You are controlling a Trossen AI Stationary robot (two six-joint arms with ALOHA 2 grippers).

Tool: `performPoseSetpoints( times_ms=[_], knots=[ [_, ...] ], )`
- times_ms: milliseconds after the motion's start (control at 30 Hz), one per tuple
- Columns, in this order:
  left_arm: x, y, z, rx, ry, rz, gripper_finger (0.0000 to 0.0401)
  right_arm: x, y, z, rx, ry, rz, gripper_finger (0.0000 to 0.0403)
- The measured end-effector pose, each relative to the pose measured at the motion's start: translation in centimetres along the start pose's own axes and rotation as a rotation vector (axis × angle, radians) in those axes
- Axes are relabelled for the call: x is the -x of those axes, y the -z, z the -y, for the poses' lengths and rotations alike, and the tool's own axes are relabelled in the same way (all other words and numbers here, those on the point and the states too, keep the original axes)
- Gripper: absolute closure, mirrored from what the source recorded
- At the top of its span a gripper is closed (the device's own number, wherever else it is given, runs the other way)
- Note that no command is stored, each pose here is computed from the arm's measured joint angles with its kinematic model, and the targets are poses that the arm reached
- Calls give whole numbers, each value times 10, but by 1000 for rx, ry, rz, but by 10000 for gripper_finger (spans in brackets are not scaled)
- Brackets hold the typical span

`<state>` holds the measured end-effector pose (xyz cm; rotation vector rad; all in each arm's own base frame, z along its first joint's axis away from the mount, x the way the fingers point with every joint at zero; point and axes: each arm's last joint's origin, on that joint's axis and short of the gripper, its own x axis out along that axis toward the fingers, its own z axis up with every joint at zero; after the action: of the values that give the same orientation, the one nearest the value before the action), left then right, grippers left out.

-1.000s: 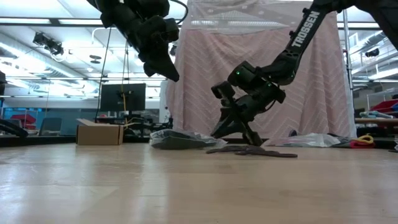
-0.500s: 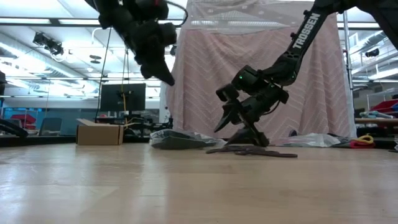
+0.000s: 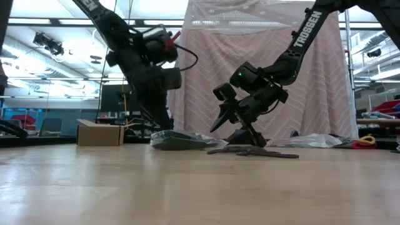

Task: Sort rubber bands
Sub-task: Close the transparent zip bag

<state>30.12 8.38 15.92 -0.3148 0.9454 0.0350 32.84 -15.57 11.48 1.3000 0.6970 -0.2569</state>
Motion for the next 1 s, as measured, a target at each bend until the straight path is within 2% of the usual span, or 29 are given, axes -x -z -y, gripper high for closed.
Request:
performPoseSetpoints(
  times_ms=[167,367,467,633,833,1000],
  knots=[
    [-16,-1,-2,39,47,23,364,-3,2,-2,10,19,29,221],
    [-21,-1,-3,62,60,29,365,-4,1,-8,44,-6,69,245],
    [-21,-2,-3,59,60,35,365,-5,1,-12,78,-43,71,284],
    [-21,-5,-3,51,62,65,365,-9,7,-18,168,-83,43,389],
    [-21,-6,-3,67,63,73,365,-14,14,-22,217,-79,24,401],
    [-21,-6,-3,70,63,73,365,-14,13,-26,261,-118,28,385]
  ],
)
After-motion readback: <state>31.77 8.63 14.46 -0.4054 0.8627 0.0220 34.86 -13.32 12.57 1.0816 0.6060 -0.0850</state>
